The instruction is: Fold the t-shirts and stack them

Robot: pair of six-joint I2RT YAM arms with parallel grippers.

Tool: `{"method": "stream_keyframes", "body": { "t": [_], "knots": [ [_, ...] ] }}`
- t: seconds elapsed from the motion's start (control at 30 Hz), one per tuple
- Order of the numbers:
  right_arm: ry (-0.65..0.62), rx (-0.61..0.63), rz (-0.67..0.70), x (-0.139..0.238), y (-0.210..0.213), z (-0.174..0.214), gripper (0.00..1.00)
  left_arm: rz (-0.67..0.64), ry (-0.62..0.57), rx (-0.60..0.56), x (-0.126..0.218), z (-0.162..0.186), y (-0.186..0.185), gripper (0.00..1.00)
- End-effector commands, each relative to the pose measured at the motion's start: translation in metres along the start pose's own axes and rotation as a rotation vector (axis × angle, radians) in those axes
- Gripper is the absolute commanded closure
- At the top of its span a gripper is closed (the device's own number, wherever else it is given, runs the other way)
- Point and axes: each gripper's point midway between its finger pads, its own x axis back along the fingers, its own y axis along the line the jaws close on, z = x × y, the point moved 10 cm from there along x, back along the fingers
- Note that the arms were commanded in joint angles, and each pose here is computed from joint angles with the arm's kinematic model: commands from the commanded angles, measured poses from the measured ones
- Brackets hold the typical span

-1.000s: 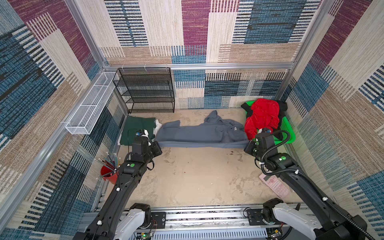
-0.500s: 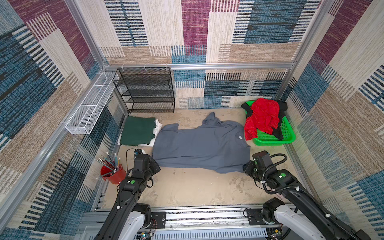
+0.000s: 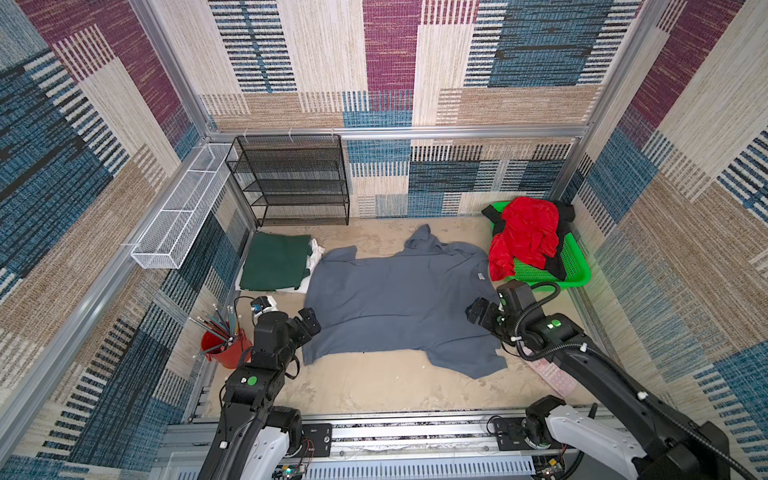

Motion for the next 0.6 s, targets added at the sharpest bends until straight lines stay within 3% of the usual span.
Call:
{"method": "stream_keyframes", "body": {
  "t": [0.0, 0.2, 0.33, 0.57],
  "knots": [
    [-0.075, 0.123, -0.083, -0.013, 0.027, -0.023, 0.01, 0.073, 0.018, -0.018, -0.011, -0.011, -0.017, 0.01],
    [-0.123, 0.263, -0.009, -0.06, 0.065, -0.085, 0.0, 0.108, 0.065, -0.065, -0.043, -0.03, -0.043, 0.01],
    [-0.131, 0.302, -0.01, -0.098, 0.089, -0.13, 0.09, 0.088, 0.057, -0.112, -0.069, -0.053, -0.063, 0.0],
    [-0.033, 0.325, -0.055, -0.161, 0.111, -0.157, 0.18, 0.132, 0.083, -0.142, -0.118, -0.085, -0.101, 0.0]
  ]
}}
